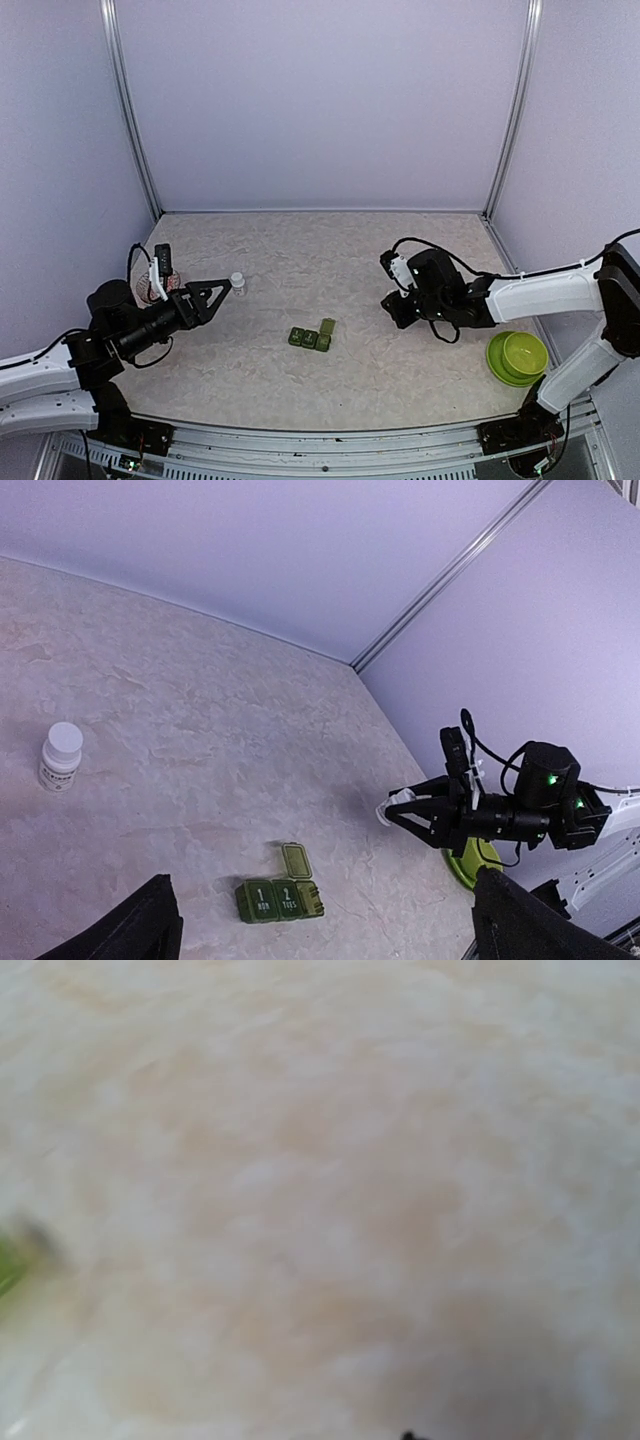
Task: Sort the pills into containers
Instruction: Pick up the pill bottle from the corner of the board, then place the pill bottle at the center of the board.
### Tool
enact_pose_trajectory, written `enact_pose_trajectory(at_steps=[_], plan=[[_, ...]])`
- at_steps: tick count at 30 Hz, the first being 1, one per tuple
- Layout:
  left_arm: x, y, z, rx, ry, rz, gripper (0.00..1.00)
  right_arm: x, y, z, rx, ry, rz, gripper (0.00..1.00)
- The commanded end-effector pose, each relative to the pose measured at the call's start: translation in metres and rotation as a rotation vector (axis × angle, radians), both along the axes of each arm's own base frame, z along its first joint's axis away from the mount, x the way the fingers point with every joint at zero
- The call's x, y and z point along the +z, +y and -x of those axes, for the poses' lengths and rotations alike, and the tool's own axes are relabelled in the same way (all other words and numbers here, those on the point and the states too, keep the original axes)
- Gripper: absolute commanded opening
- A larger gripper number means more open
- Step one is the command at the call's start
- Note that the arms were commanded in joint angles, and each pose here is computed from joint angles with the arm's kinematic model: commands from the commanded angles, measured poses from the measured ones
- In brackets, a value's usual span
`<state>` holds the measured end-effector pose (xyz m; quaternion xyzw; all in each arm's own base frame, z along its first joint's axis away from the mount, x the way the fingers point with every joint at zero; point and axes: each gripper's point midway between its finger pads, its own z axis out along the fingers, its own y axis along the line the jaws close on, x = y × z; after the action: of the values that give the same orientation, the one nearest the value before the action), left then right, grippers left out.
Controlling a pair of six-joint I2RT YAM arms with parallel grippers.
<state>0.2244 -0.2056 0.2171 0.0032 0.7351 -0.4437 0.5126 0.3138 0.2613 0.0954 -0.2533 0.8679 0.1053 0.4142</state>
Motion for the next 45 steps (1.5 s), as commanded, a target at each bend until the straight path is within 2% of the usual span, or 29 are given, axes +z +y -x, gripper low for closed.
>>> enact_pose_trajectory(at_steps=[1,5,12,17,22,33,37,39,45], plan=[[0.009,-0.013,-0.007,-0.012,-0.014,-0.112,0.99,0.009,0.007,0.020,-0.016,-0.025,-0.029,0.25],[0.006,-0.020,-0.009,0.029,-0.034,-0.225,0.99,-0.002,0.015,0.037,0.006,-0.022,0.003,0.25],[0.006,-0.015,-0.015,0.104,-0.033,-0.265,0.99,-0.029,0.024,0.055,0.043,-0.003,0.067,0.27],[0.012,-0.028,-0.008,0.027,-0.092,-0.321,0.99,-0.040,0.029,0.062,0.066,0.005,0.097,0.29],[0.011,-0.035,-0.009,0.018,-0.109,-0.372,0.99,-0.049,0.028,0.068,0.078,0.016,0.109,0.31],[0.013,-0.061,-0.009,-0.061,-0.120,-0.393,0.99,-0.066,0.022,0.076,0.078,0.040,0.119,0.37],[0.017,-0.071,-0.007,-0.090,-0.133,-0.404,0.99,-0.059,0.023,0.078,0.077,0.037,0.111,0.47],[0.015,-0.077,-0.007,-0.107,-0.131,-0.413,0.99,-0.045,0.024,0.078,0.075,0.022,0.082,0.60],[0.012,-0.106,-0.002,-0.222,-0.173,-0.470,0.99,-0.006,0.014,0.081,0.056,-0.026,0.008,0.90]])
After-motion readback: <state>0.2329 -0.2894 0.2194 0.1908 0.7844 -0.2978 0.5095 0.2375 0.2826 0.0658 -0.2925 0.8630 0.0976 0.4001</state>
